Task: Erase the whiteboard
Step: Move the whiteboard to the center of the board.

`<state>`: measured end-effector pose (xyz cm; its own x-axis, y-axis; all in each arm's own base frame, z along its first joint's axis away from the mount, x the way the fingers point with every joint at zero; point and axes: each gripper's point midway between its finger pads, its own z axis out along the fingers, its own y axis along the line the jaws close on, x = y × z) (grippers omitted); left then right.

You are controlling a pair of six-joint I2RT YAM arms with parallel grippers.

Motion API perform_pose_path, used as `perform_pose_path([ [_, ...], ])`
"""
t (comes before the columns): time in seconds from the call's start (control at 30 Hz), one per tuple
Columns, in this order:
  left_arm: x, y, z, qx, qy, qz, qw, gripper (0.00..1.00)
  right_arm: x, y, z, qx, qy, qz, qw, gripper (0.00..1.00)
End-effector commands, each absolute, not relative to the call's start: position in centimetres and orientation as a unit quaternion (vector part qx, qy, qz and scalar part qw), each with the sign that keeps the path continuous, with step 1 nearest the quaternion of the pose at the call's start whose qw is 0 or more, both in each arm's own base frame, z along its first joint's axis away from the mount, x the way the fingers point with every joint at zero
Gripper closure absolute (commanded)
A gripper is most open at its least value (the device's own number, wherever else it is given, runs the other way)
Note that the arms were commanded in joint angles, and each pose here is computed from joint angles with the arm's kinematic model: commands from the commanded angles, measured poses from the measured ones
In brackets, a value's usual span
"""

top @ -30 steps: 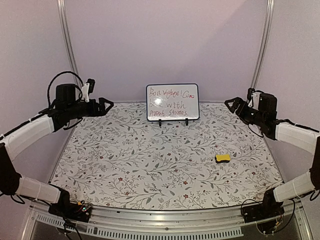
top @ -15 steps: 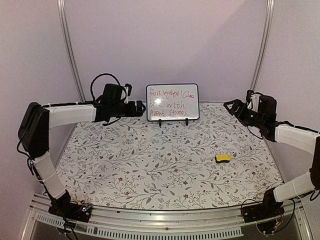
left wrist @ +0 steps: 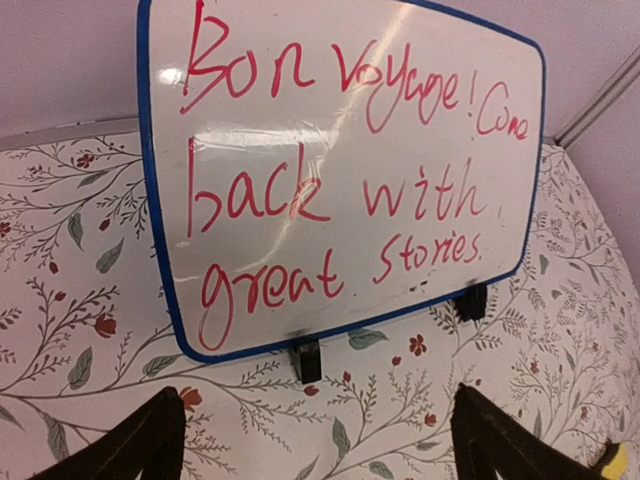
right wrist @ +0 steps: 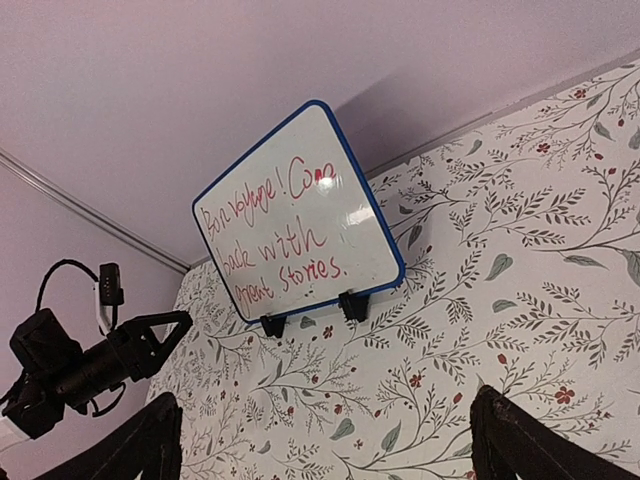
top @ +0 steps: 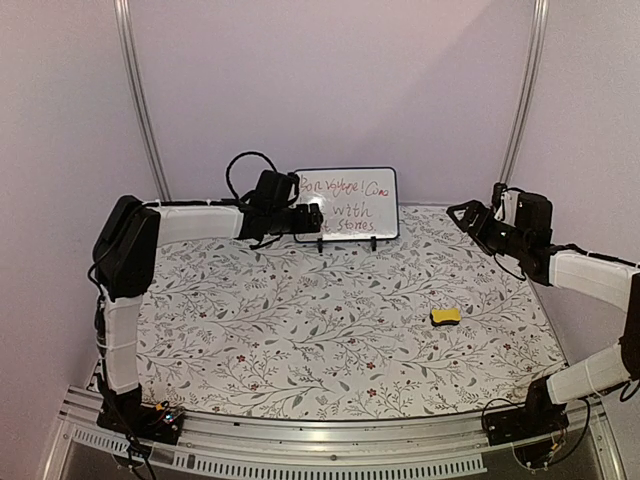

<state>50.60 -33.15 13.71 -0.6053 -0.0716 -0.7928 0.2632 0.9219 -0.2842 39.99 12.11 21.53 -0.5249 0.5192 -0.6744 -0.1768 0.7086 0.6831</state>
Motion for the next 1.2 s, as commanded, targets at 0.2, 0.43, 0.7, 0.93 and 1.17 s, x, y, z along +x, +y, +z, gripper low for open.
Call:
perform_pose_path([
  [0.2, 48.5, -34.8, 8.9, 0.035, 0.894, -0.188, 0.404, 0.11, 40.2, 12.5, 20.2, 0.11, 0.8, 0.369, 0.46, 0.03],
  [0.43, 48.6, -35.9, 6.6, 0.046, 0.903, -0.181, 0.386, 0.21, 40.5, 12.7, 19.1, 0.116, 0.811, 0.363, 0.444, 0.05],
  [0.7, 50.4, -36.4, 5.8, 0.049, 0.902, -0.164, 0.396, 0.27, 40.4, 13.1, 19.0, 0.111, 0.816, 0.359, 0.439, 0.05],
  [0.93, 52.3, -36.5, 4.2, 0.051, 0.907, -0.137, 0.396, 0.48, 40.4, 13.3, 18.8, 0.11, 0.818, 0.359, 0.437, 0.05],
  [1.17, 53.1, -35.9, 2.9, 0.042, 0.91, -0.13, 0.392, 0.59, 40.4, 13.4, 18.6, 0.11, 0.819, 0.359, 0.434, 0.05],
])
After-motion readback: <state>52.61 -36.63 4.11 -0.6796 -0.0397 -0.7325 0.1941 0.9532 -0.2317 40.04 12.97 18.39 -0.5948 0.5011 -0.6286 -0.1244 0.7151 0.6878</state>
